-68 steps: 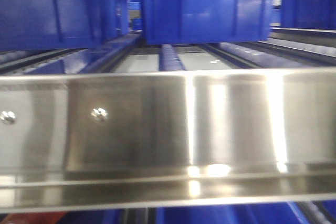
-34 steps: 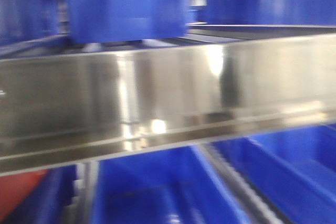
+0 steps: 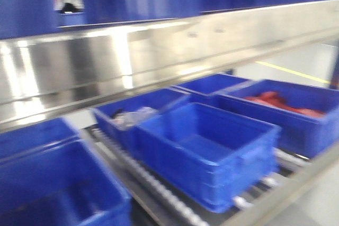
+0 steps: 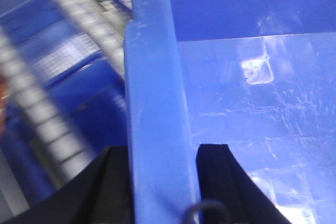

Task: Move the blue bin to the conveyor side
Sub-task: 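Back away from the rack and turn, holding the bin in both grippers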

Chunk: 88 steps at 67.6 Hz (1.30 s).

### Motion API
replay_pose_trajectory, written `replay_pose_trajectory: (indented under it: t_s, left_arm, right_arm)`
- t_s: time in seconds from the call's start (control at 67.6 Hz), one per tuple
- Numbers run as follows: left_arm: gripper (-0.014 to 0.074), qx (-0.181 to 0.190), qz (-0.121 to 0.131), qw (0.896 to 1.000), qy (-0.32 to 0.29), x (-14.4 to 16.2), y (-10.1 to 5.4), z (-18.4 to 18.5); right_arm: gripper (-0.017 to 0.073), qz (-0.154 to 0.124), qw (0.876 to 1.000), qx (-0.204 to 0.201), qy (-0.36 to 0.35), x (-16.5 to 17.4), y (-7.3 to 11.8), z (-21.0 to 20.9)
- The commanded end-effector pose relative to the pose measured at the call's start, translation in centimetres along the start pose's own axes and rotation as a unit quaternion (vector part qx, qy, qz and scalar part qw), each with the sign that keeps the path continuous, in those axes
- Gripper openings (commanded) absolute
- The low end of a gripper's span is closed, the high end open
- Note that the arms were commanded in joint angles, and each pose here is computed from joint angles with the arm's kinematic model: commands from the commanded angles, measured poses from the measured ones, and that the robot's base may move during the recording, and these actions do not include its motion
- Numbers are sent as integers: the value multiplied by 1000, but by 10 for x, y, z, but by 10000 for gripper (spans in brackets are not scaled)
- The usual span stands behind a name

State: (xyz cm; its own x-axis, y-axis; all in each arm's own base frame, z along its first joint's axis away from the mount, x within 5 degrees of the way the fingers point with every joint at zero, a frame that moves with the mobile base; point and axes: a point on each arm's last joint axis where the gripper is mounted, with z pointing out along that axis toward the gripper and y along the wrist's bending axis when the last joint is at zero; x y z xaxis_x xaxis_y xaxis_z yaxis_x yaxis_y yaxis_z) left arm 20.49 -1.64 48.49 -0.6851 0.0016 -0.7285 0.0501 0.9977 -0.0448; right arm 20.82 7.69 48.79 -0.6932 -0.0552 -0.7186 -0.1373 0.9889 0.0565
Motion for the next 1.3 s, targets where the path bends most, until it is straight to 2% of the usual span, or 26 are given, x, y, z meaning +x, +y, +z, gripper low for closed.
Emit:
replay_pose_trajectory:
  t_s: [0.0, 1.287]
  left_arm:
    - [-9, 40, 0, 997, -59, -7, -9, -13]
    - [-9, 38, 0, 998, -59, -7, -9, -13]
  right_arm:
    - [-79, -2, 997, -21, -71, -9, 1, -15]
    - [-79, -2, 997, -21, -71, -9, 1, -15]
